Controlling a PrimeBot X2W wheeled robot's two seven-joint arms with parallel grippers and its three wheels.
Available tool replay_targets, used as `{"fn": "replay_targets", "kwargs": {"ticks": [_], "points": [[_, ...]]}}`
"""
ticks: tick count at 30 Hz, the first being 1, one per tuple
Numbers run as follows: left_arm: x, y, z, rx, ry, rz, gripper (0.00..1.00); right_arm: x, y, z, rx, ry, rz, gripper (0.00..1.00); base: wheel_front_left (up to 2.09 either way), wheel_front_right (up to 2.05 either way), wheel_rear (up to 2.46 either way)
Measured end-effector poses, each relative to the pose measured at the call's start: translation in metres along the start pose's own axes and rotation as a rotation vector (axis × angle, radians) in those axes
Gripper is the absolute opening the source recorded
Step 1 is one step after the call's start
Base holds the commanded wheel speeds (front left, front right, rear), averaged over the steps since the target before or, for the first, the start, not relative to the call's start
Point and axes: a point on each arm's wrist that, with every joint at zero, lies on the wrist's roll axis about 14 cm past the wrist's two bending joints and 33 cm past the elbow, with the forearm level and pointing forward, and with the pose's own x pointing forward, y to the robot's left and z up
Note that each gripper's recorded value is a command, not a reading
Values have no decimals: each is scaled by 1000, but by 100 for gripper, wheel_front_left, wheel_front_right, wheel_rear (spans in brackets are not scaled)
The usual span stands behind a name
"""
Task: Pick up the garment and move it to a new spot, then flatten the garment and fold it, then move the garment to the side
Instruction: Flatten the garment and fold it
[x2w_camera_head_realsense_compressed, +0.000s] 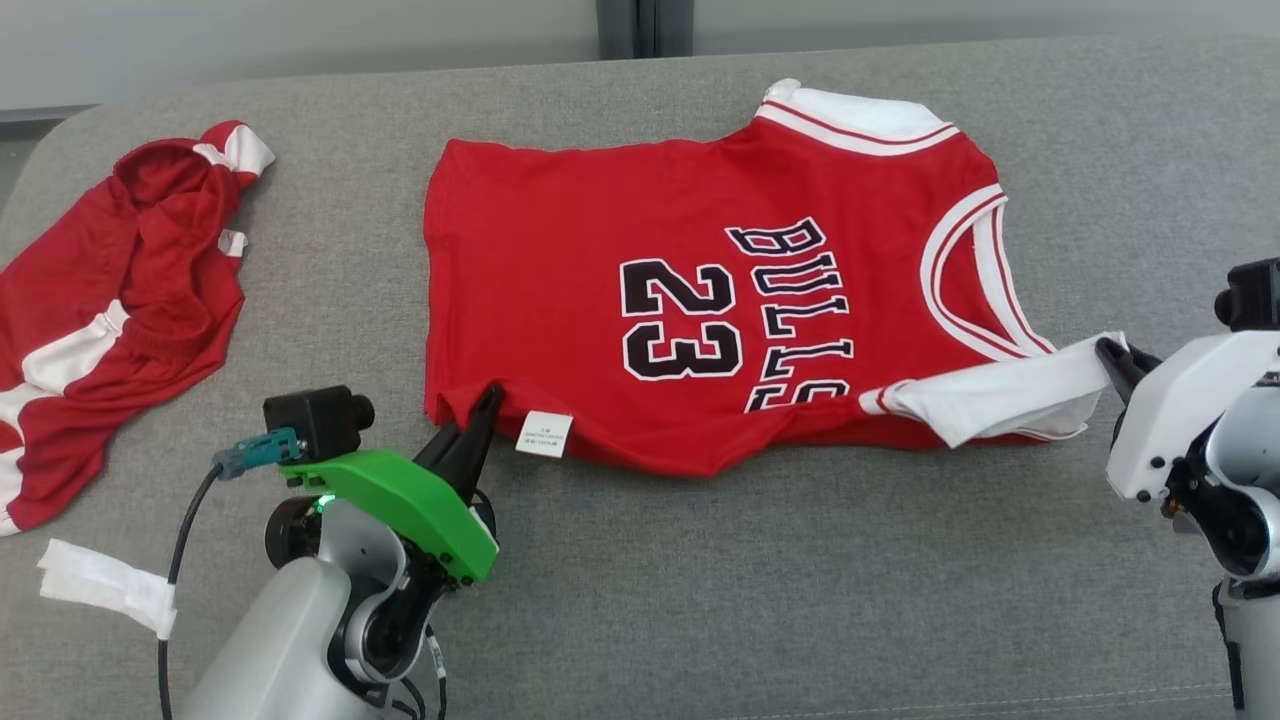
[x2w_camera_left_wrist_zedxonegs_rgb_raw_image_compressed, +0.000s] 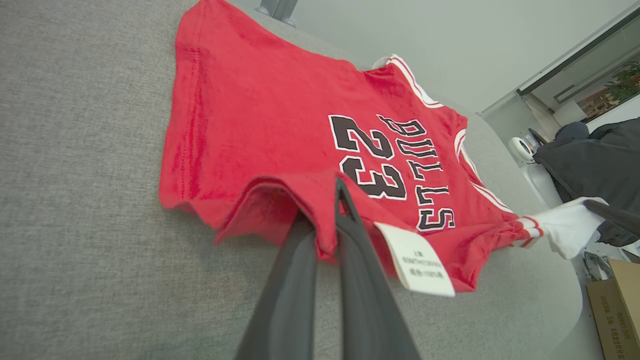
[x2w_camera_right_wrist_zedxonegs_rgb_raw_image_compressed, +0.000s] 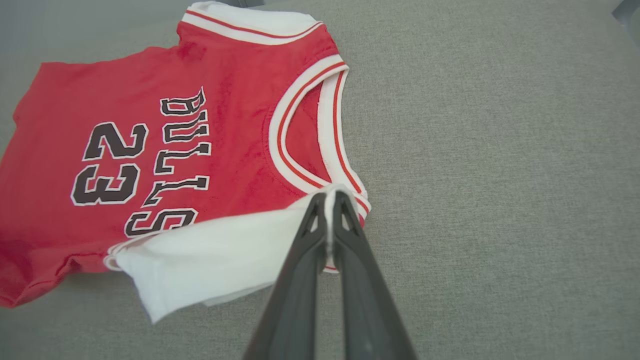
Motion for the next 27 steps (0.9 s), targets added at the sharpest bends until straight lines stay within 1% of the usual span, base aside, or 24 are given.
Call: {"fn": "replay_targets", "kwargs": {"ticks": [2, 6, 15, 26, 27], "points": [[4, 4, 2, 17, 16, 30, 0, 7, 0, 7, -21, 0, 4, 0, 0, 0, 0], [16, 9, 7, 14, 30, 68, 0, 25, 2, 18, -57, -1, 17, 0, 0, 0, 0], [42, 35, 12, 17, 48, 161, 0, 66, 8, 23, -102, 18, 48, 0, 0, 0, 0], [54, 50, 6, -4, 43, 197, 0, 91, 13, 33, -105, -43, 67, 0, 0, 0, 0], [55, 50, 7, -4, 38, 199, 1, 93, 13, 34, -105, -44, 68, 0, 0, 0, 0]]}}
